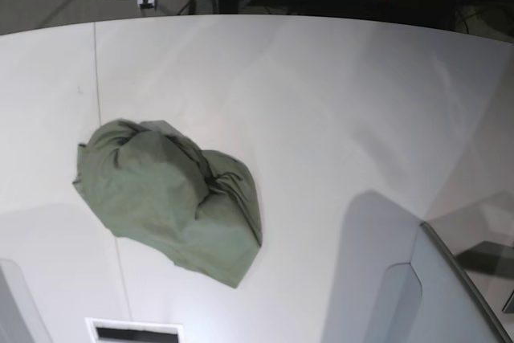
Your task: Layout the t-shirt on the table in an organized manner, then fold the t-shirt properly
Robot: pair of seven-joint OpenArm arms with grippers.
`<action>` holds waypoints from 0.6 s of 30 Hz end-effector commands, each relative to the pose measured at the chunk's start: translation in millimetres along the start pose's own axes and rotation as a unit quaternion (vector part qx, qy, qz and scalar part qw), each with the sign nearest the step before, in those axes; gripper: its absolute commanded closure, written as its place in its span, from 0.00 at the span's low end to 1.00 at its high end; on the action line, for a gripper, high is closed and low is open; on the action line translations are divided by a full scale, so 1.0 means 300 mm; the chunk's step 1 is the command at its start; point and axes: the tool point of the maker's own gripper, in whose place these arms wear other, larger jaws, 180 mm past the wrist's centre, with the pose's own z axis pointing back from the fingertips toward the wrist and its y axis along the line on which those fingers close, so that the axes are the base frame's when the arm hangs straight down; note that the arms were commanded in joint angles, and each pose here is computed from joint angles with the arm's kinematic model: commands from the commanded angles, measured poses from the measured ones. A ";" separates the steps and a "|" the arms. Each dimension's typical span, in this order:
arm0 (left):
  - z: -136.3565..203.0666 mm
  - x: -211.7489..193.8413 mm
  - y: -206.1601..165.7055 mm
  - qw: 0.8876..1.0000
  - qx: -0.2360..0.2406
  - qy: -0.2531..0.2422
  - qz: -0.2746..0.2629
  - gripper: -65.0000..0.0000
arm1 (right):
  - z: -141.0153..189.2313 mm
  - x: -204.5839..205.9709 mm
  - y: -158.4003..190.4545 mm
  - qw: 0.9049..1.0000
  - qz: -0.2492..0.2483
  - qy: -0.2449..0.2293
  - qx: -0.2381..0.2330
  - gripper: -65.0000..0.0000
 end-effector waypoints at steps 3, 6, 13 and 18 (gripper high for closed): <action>0.003 0.005 -0.002 1.000 0.002 -0.010 0.002 0.99 | -0.001 -0.017 0.001 1.000 -0.003 0.004 0.002 0.99; 0.003 0.018 -0.019 1.000 -0.002 -0.017 0.002 1.00 | -0.004 -0.062 -0.005 1.000 -0.003 0.012 0.000 0.99; 0.010 -0.006 0.006 0.999 0.003 -0.034 0.000 0.99 | -0.006 -0.166 -0.043 1.000 -0.001 0.019 -0.009 0.99; 0.016 -0.007 0.004 0.998 0.003 -0.059 -0.008 0.99 | -0.002 -0.131 -0.047 1.000 -0.002 -0.005 -0.011 0.99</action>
